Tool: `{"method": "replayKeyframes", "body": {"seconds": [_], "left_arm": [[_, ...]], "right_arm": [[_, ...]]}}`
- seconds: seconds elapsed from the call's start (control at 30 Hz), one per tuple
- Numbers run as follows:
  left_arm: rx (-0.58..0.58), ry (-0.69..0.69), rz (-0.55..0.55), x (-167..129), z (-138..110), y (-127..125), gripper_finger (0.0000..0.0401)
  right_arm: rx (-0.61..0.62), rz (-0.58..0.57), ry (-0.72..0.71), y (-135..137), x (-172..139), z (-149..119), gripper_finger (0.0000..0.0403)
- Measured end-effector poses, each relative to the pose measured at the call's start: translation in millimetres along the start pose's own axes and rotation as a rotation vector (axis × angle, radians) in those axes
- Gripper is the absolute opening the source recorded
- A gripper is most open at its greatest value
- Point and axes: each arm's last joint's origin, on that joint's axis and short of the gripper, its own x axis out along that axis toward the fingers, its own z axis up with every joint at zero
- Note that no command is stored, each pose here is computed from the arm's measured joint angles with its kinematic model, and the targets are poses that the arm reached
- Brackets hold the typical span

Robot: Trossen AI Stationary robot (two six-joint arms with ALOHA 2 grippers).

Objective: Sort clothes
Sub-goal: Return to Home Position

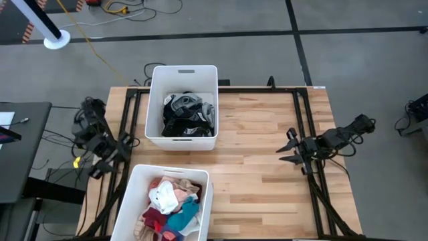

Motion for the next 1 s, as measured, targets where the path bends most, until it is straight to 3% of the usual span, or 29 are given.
{"method": "replayKeyframes", "body": {"seconds": [0.23,0.6,1.0], "left_arm": [[0.027,-0.064,-0.198,4,-21,-11,0.0207],[0.064,-0.072,-0.371,5,-41,-20,0.0207],[0.13,-0.104,-0.426,4,-46,-23,0.0207]], "right_arm": [[0.004,0.001,-0.006,0,0,1,0.0143],[0.015,0.006,0.005,0,0,0,0.0143],[0.093,-0.007,0.002,0,0,0,0.0143]]}}
